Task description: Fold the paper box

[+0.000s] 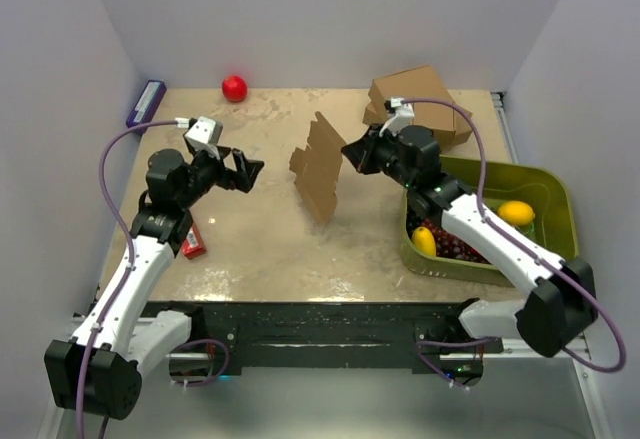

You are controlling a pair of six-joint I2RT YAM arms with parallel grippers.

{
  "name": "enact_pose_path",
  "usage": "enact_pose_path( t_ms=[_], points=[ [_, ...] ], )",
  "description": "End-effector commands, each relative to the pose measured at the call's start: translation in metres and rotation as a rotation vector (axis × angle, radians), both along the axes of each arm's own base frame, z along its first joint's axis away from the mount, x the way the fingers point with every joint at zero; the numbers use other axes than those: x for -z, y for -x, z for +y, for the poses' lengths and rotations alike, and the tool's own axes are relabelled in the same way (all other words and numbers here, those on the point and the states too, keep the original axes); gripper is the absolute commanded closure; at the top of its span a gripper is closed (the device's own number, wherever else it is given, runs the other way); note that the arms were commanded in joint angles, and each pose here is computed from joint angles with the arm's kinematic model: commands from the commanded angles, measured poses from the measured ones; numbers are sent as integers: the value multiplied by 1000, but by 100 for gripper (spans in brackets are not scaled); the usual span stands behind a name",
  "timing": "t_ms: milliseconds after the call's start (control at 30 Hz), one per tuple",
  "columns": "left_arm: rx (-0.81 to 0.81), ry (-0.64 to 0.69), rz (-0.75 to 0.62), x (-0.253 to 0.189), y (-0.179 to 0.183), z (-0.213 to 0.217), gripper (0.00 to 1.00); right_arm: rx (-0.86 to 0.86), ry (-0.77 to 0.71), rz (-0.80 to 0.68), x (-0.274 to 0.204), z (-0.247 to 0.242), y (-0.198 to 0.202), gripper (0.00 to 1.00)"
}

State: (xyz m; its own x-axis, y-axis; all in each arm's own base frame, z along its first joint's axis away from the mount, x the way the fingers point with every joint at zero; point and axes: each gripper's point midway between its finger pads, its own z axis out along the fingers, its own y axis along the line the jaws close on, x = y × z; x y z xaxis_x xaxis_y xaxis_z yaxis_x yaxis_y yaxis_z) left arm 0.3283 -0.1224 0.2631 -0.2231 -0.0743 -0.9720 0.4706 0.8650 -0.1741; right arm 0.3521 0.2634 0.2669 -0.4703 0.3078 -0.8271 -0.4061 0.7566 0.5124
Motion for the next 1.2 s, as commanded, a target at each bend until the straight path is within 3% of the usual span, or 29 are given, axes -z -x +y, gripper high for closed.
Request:
enact_pose_path(
  t_ms=[0,167,600,1167],
  points=[
    [140,34,-104,-26,10,-19,0,-181,115,-110,-20,-1,35,100],
    [303,63,-143,-38,27,-40,0,-316,139,-225,-47,-4,69,100],
    [566,146,-144,-42,56,-62,0,-574,101,-296,-81,-4,138,100],
    [674,187,-47,-18,62,-84,0,-586,101,-325,-94,-9,150,100]
  ],
)
